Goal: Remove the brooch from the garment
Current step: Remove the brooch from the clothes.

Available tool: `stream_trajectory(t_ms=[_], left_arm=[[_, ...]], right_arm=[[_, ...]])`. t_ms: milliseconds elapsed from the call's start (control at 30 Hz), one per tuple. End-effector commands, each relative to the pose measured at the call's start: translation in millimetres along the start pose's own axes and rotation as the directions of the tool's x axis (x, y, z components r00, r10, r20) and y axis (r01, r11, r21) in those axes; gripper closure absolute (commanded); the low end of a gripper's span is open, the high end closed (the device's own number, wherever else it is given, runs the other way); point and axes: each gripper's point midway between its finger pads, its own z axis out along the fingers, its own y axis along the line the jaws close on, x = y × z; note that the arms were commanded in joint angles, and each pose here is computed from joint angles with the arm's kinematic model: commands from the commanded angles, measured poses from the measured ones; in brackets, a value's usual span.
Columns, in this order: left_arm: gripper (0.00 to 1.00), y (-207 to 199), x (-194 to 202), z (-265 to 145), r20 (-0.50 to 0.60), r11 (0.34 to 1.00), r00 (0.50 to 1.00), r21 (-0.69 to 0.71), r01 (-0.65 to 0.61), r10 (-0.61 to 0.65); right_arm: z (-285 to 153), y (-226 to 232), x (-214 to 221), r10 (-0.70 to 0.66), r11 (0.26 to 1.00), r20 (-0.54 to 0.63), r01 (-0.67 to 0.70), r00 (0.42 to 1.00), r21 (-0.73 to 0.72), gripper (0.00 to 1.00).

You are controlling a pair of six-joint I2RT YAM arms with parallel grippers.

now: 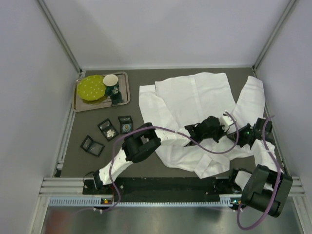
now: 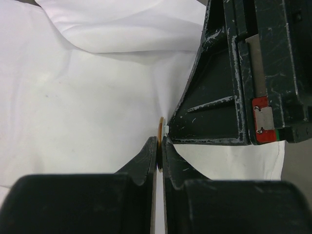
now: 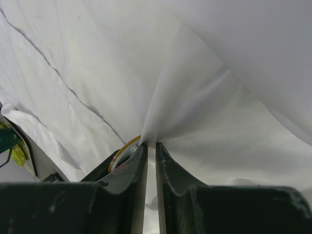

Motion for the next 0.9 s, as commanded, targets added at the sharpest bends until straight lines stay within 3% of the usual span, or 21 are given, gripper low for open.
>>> stream_trajectory(t_ms=[0, 400, 867], left_arm=[[1.0, -18.3, -52.6, -16.4, 0.104, 0.998, 0.995, 0.066, -0.015, 0.008], [1.0, -29.7, -44.7, -16.4, 0.09, 0.989, 0.995, 0.138, -0.051, 0.039], [1.0, -48.3, -35.0, -12.0, 0.033, 0.971, 0.999, 0.24, -0.008, 0.0]], right_arm=[[-7.2, 29.2, -23.9, -0.031, 0.994, 0.088, 0.04, 0.996, -0.102, 0.87], [-5.3, 37.0, -26.1, -0.021, 0.991, 0.082, 0.032, 0.996, -0.133, 0.87], [-3.2, 48.0, -27.4, -0.038, 0.983, 0.093, 0.054, 0.995, -0.177, 0.87]])
